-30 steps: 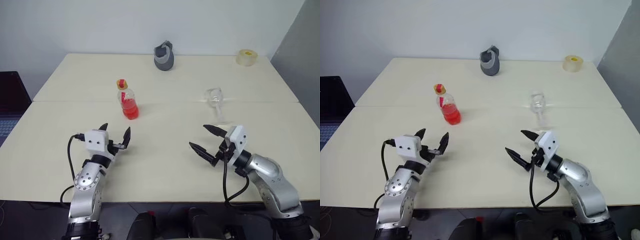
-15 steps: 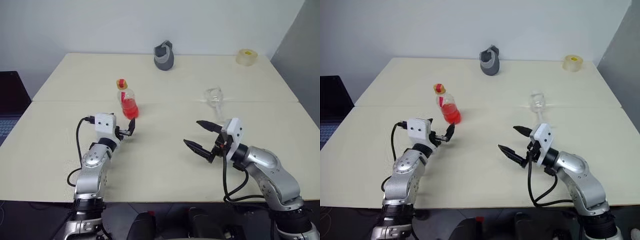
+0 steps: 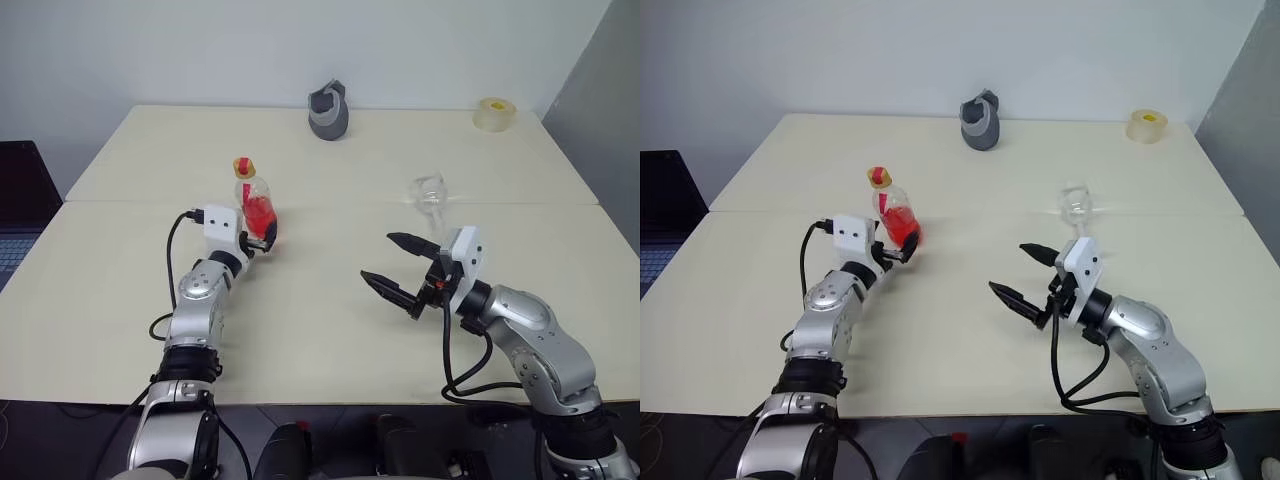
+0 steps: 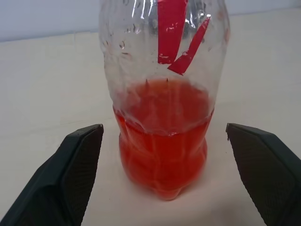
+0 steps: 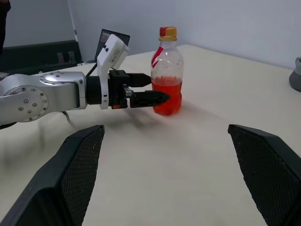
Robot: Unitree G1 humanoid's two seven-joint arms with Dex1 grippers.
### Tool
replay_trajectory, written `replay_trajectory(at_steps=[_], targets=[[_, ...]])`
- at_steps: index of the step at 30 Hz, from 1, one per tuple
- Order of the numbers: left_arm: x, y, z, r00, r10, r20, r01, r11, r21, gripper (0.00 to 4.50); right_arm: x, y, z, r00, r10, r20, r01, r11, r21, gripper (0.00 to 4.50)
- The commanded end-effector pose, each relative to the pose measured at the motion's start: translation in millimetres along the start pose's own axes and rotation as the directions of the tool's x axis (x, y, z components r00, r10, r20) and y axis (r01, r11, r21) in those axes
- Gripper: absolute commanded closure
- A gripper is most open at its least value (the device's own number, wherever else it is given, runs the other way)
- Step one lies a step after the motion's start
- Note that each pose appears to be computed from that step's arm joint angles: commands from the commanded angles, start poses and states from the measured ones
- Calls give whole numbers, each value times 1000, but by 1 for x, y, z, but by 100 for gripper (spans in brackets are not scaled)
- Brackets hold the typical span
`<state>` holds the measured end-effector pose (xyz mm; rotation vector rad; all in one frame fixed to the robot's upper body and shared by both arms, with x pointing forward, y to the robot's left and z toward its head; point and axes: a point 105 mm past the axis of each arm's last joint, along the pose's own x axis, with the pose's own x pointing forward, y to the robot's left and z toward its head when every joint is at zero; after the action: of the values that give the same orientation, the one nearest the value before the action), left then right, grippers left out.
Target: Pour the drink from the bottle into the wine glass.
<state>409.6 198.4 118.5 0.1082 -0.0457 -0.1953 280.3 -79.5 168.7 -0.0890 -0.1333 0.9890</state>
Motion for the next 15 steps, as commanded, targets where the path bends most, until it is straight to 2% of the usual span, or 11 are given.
replay_trajectory(at_steps=[1, 10, 13, 15], targets=[[12, 5, 19, 998, 18, 68, -20, 999, 32, 1, 2, 5, 15, 999, 22, 44, -20, 999, -39, 0], [32, 0, 25, 996, -24, 80, 23, 1000, 13, 1, 4, 7, 16, 998, 30, 48, -28, 999, -43, 0], [34, 2, 24, 997, -30, 77, 30, 1000, 2, 61, 3, 7, 17, 998, 23, 52, -21, 999, -41, 0], [35, 3, 24, 996, -33, 78, 34, 999, -5, 129, 3, 7, 16, 998, 21, 52, -19, 999, -40, 0]])
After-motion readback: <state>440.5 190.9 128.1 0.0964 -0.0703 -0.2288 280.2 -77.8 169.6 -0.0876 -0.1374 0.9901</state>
